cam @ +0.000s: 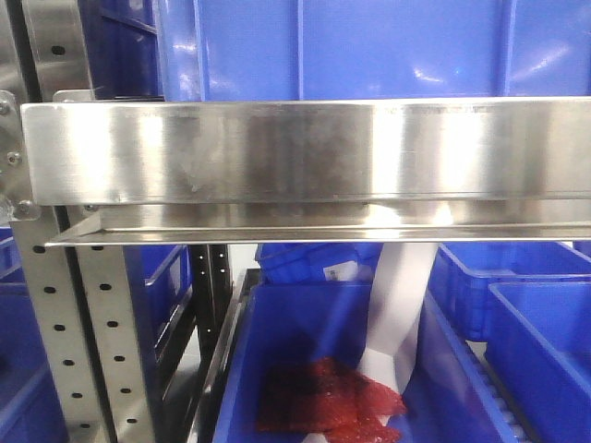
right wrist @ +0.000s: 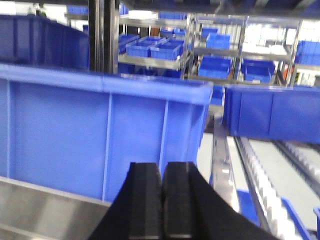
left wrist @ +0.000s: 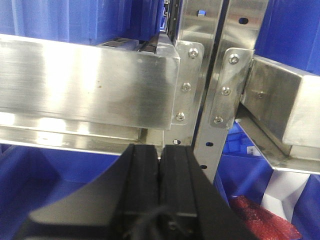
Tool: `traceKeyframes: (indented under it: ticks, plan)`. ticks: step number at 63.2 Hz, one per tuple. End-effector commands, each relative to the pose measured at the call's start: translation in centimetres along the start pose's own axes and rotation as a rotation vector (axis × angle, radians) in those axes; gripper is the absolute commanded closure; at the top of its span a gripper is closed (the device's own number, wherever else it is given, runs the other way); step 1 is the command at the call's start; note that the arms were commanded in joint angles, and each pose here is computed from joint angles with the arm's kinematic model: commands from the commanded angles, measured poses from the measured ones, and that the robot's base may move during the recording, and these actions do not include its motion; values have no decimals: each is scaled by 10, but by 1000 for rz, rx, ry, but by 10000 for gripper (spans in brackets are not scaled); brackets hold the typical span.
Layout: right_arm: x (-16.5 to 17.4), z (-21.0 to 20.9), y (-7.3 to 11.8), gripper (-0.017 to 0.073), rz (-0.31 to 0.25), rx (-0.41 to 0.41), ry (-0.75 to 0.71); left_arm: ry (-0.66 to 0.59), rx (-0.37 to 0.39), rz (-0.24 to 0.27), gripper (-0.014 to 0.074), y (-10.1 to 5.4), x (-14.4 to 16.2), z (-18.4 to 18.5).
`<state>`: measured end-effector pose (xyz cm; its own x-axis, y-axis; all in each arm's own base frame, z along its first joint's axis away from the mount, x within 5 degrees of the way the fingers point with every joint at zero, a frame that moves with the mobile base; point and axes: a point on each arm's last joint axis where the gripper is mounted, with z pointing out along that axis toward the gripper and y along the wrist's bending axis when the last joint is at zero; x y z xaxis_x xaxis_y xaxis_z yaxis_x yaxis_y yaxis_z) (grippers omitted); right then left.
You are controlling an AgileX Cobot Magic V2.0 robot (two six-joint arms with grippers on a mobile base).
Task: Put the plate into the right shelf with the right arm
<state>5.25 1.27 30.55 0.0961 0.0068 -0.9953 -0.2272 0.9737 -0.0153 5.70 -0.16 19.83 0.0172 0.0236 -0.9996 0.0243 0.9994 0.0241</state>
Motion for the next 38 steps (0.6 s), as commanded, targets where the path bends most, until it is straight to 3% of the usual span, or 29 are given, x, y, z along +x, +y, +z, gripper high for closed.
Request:
traceKeyframes:
  ticks: [1,8,21,33,38]
  plan:
    - [-11,-1,-1,505,-10,12,-116,-89,-12,-15,722,1,-5,-1]
    - [2,-4,-3,505,-23,58,-143,-89,-12,-15,722,1,-5,-1]
    - [45,-12,-10,505,-42,228,-129,-89,-12,-15,722,1,-5,-1]
    - [85,-11,-13,505,-13,260,-118,-89,-12,-15,722,1,-5,-1]
    - [85,-11,-13,505,3,259,-117,-89,-12,-15,722,1,-5,-1]
